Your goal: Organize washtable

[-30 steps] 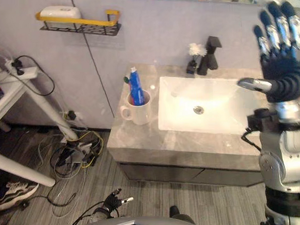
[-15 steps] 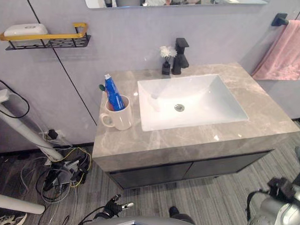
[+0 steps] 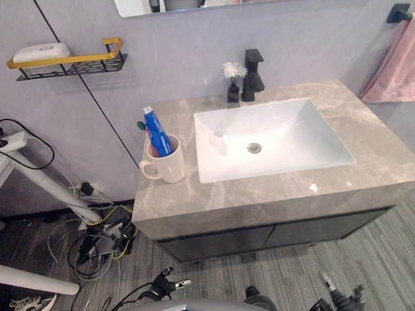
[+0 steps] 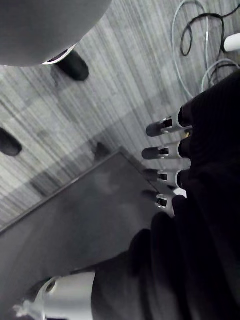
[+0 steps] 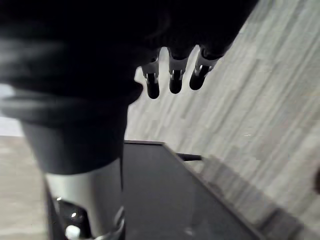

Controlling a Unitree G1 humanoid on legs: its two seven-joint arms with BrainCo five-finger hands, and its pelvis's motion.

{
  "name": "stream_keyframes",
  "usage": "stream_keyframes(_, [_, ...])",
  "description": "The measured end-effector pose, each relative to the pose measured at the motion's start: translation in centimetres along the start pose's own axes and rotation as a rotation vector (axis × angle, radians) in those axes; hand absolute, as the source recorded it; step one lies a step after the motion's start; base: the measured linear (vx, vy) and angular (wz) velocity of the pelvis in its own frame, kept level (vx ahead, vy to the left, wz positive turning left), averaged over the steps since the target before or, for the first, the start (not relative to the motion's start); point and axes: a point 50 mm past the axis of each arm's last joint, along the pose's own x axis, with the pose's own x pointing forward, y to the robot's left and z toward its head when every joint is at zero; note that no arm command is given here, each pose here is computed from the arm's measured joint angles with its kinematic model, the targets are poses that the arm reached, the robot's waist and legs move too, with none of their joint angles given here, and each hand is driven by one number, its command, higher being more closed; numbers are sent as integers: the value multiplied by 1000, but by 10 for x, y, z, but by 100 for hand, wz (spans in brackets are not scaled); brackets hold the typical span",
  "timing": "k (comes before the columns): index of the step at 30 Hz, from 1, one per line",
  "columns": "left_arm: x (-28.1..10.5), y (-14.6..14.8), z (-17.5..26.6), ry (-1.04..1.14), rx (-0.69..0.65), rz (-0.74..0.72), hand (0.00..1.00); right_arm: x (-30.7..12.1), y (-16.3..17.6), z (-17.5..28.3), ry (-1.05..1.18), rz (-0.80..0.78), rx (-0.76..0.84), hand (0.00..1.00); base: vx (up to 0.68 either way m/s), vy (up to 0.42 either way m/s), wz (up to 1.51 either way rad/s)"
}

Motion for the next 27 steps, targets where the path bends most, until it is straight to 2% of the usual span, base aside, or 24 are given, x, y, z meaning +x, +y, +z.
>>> stream_keyframes(4, [3,4,1,14,-9,2,0,-8,-11,-56,293,-23,-28,0,42,-1,2])
stream_keyframes(7, [3,8,-4,43,-80,16,0,-13,-26,-71,382,-56,-19,0,68,-10,19])
stream_keyframes(9, [2,13,-14,96,-202,40,0,-14,-27,-75,410,-45,-20,0,57,-16,22])
stream_keyframes(11, [0,24,-26,154,-428,103,0,-14,-22,-74,414,-10,-17,0,17,-5,13])
stream_keyframes(12, [0,26,-29,165,-482,119,0,-13,-20,-74,412,-1,-21,0,5,3,5])
stream_keyframes(15, [-3,39,-42,210,-826,223,0,-10,-13,-70,400,45,-54,0,0,0,0])
stream_keyframes(16, [-3,48,-40,177,-988,284,0,-10,-13,-69,393,60,-85,0,-23,-1,7])
stream_keyframes(17, [-5,61,-35,112,-1096,345,0,-8,-11,-67,381,78,-112,0,-25,-3,7])
stream_keyframes(19, [-7,79,-25,7,-1183,423,0,-7,-8,-64,365,99,-134,0,-33,0,9])
stream_keyframes(22, [-32,139,20,-389,-1361,644,0,-7,-4,-61,333,134,-182,0,-23,-7,25])
stream_keyframes(24, [-56,166,40,-590,-1406,758,0,-5,-5,-59,320,147,-213,0,44,-17,17])
stream_keyframes(27, [-84,185,65,-778,-1400,854,0,-4,-5,-56,303,158,-235,0,97,-18,12])
